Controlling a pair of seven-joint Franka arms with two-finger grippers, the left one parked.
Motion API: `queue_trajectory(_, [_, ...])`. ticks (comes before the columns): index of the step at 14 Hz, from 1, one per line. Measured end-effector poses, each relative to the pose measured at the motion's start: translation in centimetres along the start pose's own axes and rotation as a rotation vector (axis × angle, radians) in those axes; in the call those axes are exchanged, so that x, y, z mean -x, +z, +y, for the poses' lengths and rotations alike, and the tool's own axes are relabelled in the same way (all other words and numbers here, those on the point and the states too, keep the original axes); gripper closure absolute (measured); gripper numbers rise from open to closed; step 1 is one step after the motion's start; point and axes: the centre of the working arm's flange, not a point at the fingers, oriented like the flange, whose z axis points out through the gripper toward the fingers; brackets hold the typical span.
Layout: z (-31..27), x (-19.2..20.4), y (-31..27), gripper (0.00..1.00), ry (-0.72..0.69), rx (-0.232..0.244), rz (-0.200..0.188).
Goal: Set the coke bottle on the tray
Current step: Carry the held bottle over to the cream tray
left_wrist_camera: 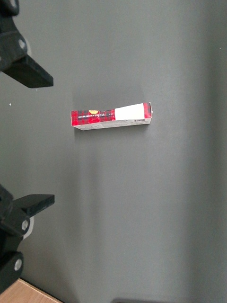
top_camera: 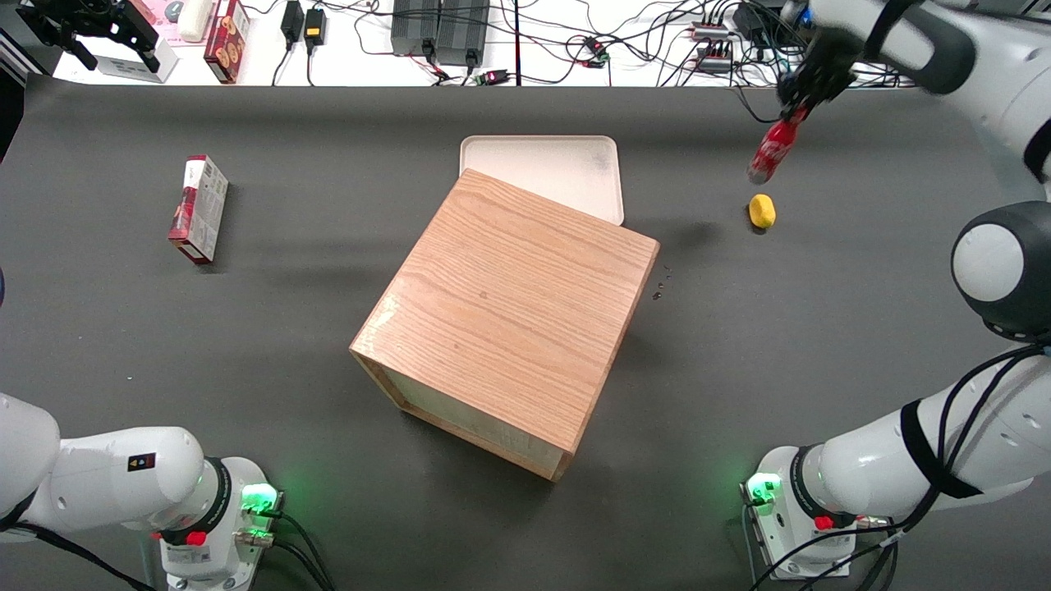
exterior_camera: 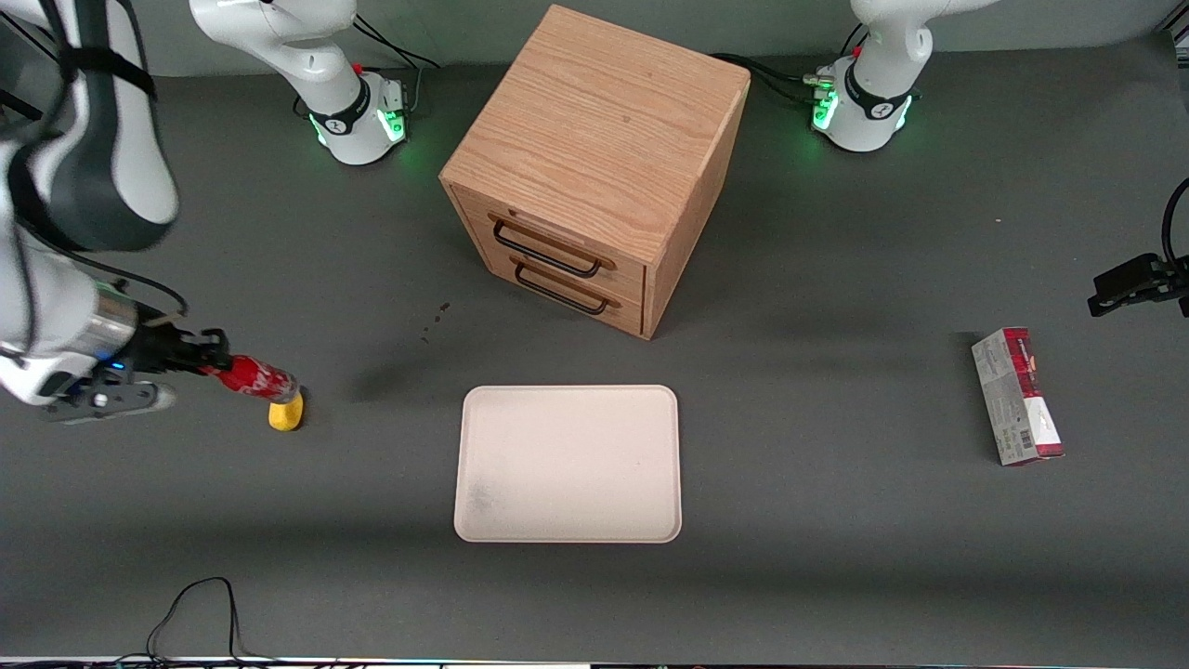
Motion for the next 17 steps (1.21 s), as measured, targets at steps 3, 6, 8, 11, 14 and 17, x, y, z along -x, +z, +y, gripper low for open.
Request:
queue_trajectory(3, [0.4, 2.0, -7.6, 0.69, 0.007, 0.010, -0.024])
queue_trajectory(6, [0.2, 3.9, -12.8, 0.69, 0.007, 0.014, -0.021])
queue_trajectory(8, [-0.4, 3.4, -13.6, 0.69, -0.006, 0.018, -0.001])
queue_trajectory(11, [-3.5, -0.5, -12.3, 0.69, -0.068, 0.016, 0.015])
queue_trajectory(14, [-7.5, -5.0, -9.3, 0.69, -0.139, 0.002, 0.036])
queue_trajectory(17, [-13.4, -7.6, -7.0, 0.69, -0.195, 0.034, 0.071])
